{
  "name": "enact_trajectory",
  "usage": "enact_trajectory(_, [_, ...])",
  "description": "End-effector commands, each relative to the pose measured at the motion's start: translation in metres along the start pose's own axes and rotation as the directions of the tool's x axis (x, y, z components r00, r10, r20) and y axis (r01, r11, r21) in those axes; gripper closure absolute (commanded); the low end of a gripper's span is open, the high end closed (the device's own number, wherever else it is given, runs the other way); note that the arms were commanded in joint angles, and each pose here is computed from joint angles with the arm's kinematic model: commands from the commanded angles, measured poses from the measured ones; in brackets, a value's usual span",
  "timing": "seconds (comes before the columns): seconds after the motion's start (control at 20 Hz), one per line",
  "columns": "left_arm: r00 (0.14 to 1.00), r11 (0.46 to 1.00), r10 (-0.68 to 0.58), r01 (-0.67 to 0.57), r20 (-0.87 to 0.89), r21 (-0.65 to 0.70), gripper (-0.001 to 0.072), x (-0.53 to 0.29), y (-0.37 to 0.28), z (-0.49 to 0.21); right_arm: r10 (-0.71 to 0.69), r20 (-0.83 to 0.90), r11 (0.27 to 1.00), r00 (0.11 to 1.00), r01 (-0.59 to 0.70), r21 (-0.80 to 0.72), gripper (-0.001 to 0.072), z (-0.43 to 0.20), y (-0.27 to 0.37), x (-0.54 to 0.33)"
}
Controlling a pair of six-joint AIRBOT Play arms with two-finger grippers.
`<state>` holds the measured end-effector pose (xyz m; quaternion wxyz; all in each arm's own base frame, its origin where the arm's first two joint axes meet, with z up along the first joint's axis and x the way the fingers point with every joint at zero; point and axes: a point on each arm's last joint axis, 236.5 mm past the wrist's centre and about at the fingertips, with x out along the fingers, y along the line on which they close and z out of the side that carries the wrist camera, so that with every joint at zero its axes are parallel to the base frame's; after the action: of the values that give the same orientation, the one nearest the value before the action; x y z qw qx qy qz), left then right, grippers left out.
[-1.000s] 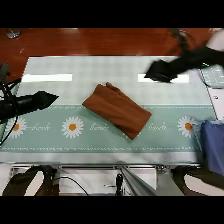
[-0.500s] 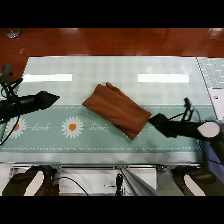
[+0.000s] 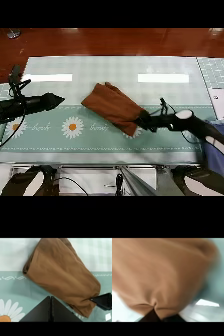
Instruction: Fold the shirts.
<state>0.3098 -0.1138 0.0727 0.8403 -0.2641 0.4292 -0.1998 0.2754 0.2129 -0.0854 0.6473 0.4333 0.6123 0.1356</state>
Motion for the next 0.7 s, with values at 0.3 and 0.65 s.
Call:
enact_trajectory(0.3, [1.000, 1.000, 0.000, 0.000, -0.002, 0.000, 0.0671, 0.001, 0.000, 0.000, 0.191, 0.125, 0.809, 0.974, -0.084, -0.582, 0.0692, 0.083, 0.243, -0.102])
enact_trajectory(0.65, [1.000, 1.000, 0.000, 0.000, -0.002, 0.000, 0.0670, 0.001, 0.000, 0.000, 0.076, 0.414, 0.847, 0.907, 0.160, -0.507, 0.0692, 0.135, 0.244, -0.279])
